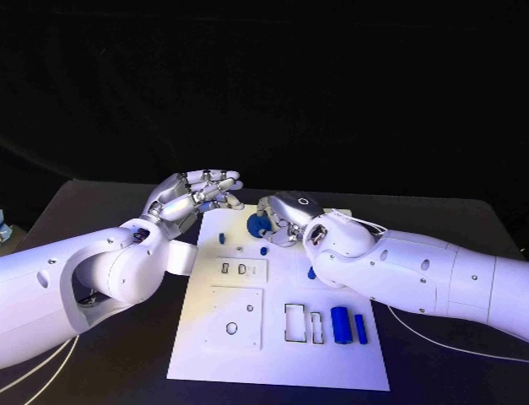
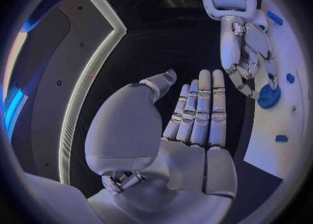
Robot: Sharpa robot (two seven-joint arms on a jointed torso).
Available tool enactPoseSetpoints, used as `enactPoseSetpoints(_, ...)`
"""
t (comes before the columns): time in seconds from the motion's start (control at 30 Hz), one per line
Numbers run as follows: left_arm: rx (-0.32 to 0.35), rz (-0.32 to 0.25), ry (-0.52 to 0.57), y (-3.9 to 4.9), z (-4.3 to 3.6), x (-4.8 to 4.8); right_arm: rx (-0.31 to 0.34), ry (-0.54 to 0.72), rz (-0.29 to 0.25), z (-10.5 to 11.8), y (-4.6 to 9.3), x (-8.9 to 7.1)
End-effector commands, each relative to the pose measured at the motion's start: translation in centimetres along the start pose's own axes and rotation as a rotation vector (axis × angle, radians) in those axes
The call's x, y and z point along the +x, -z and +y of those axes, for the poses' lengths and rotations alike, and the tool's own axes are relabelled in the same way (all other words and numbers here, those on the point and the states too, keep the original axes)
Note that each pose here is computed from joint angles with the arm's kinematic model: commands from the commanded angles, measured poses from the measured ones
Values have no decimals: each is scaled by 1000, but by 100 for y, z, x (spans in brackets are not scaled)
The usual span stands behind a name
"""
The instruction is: Assemble the parts on the task board
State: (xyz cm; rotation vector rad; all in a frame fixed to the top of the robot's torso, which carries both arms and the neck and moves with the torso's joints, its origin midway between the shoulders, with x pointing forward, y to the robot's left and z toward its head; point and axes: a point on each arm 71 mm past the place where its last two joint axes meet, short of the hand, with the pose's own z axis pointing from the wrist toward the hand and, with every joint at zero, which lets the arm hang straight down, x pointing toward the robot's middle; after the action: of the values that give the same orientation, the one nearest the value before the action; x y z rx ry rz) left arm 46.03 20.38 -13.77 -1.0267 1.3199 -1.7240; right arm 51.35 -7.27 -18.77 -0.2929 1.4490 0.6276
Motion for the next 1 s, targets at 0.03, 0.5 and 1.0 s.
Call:
enactPoseSetpoints(0.03,6,21,12,-6,-6,27,-11,8,-1,18,-7,11)
enactPoseSetpoints(0.5,5,23,13,-10,-3,28,3,2,15,-12,-51,37)
enactPoseSetpoints(1.0,5,20,12,-9,-3,19,10,-16,82,-62,-41,84)
